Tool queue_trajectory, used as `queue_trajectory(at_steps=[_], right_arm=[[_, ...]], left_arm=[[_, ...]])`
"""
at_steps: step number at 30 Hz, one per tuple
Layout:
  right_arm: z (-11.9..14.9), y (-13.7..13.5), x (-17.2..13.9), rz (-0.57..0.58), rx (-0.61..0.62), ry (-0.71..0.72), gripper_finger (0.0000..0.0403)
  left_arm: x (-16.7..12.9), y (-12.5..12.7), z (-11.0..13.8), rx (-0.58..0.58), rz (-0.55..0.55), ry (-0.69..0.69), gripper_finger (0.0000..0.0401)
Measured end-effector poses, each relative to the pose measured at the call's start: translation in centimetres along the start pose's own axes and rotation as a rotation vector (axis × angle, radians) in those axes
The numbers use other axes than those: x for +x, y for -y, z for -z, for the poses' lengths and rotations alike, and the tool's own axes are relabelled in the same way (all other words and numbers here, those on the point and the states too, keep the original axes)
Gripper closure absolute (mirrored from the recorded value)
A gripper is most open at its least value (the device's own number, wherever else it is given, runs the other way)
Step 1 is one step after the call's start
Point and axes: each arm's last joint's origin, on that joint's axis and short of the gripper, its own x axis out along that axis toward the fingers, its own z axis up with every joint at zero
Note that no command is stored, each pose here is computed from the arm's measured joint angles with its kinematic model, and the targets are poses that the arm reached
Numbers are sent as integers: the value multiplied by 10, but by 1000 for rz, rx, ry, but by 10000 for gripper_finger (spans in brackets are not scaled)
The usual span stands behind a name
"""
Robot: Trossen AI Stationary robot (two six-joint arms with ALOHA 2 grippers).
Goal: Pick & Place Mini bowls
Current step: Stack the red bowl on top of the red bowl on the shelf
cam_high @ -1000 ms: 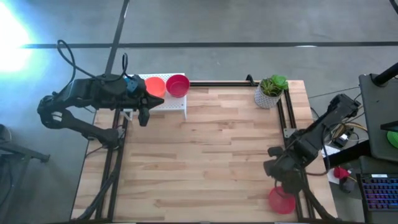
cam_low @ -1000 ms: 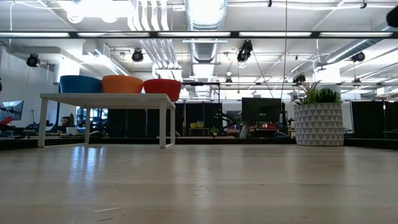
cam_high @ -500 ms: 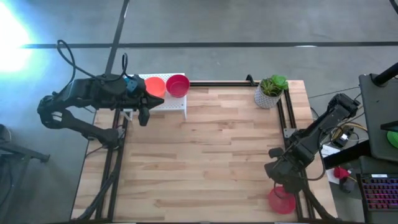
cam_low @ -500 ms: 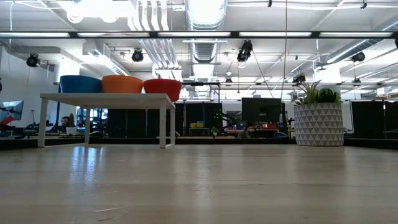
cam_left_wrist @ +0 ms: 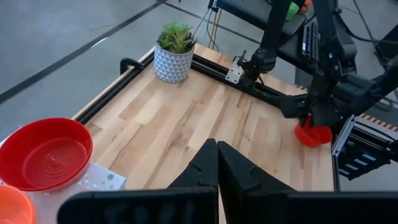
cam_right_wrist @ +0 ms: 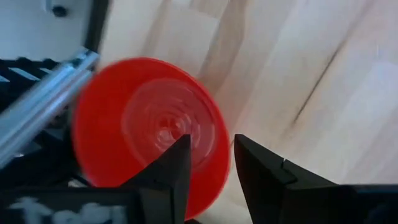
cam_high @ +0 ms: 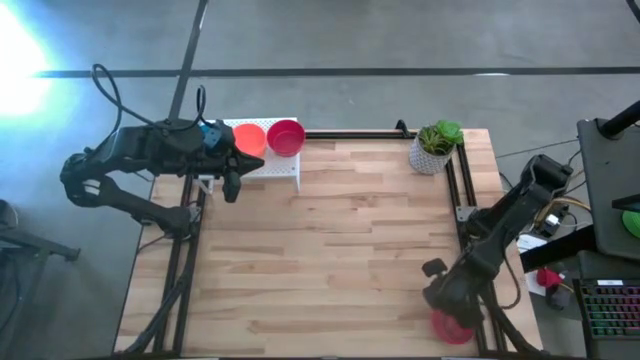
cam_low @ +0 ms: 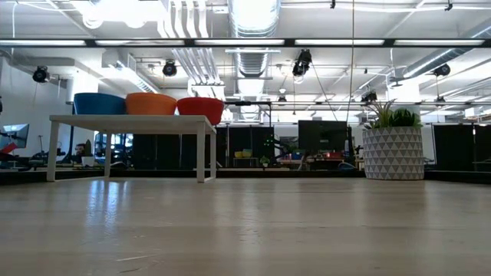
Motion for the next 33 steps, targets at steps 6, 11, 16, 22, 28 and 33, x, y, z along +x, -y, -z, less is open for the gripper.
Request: queue_trajectory(at_steps=[6,11,16,22,28,33], right_arm=[[-1,0,25,57,1,-98,280],[-4,2,42,78,30,-172,289],[-11,-2,50,44,39,-212,339],[-20,-8,51,9,65,-196,392],[-20,-9,37,-9,145,-160,394],[-24,-4,7,0,235,-107,394]], left_arm=[[0,0,-1,-3,5,10,401],[0,1,-2,-7,12,19,401],[0,2,-3,-15,40,27,401],[0,2,-3,-26,43,27,401],[0,2,-3,-26,46,26,401],[0,2,-1,-9,58,0,401]])
